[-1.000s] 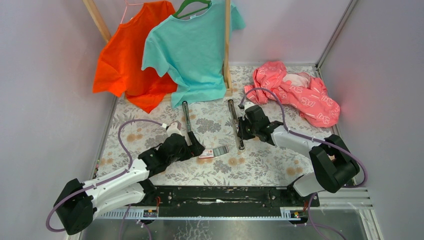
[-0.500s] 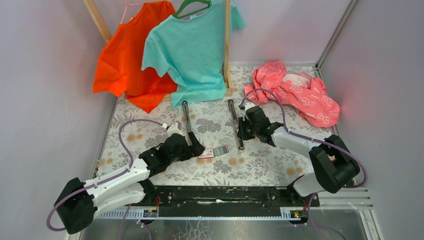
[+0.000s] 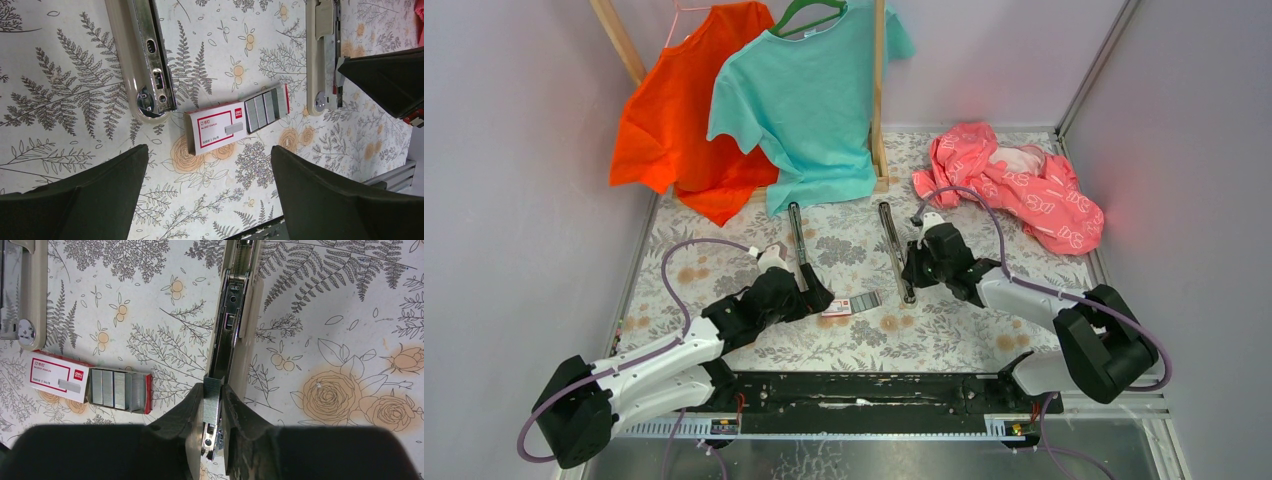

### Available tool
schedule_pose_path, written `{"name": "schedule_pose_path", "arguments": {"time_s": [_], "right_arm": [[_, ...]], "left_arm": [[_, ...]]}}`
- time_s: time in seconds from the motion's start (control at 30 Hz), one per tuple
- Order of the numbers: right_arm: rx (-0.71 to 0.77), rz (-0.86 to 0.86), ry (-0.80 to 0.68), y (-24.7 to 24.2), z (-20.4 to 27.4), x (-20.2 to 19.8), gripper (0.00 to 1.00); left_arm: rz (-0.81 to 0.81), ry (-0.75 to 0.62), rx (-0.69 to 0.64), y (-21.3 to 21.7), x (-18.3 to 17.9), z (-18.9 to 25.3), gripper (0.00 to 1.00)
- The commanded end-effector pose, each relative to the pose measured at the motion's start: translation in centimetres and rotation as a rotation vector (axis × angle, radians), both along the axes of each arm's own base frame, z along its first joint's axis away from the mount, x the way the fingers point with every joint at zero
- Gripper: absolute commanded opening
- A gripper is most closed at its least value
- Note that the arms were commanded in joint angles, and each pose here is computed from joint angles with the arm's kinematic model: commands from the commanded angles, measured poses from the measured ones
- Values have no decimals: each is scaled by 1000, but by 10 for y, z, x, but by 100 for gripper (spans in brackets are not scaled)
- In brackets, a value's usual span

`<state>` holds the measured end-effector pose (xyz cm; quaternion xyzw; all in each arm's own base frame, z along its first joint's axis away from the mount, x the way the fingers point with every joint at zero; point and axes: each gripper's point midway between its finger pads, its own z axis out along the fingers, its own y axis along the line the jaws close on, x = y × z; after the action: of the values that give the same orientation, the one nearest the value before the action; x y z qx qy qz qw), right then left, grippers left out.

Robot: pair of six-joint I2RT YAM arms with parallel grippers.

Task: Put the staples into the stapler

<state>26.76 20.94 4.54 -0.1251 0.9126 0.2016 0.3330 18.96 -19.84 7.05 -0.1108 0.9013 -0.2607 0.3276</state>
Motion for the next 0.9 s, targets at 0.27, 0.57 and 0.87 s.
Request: {"name": "schedule_pose_path", "arguments": {"time_s": [0.27, 0.57, 0.87], "right_arm": [[43, 14, -18, 5, 6, -1, 30], [29, 4, -38, 2, 14, 3, 35], [21, -17, -69, 2, 33, 13, 40]], "left_arm": [[4, -28, -35, -3, 3, 6, 100], [1, -28, -32, -3, 2, 6, 100], [3, -29, -33, -2, 2, 5, 100]]}}
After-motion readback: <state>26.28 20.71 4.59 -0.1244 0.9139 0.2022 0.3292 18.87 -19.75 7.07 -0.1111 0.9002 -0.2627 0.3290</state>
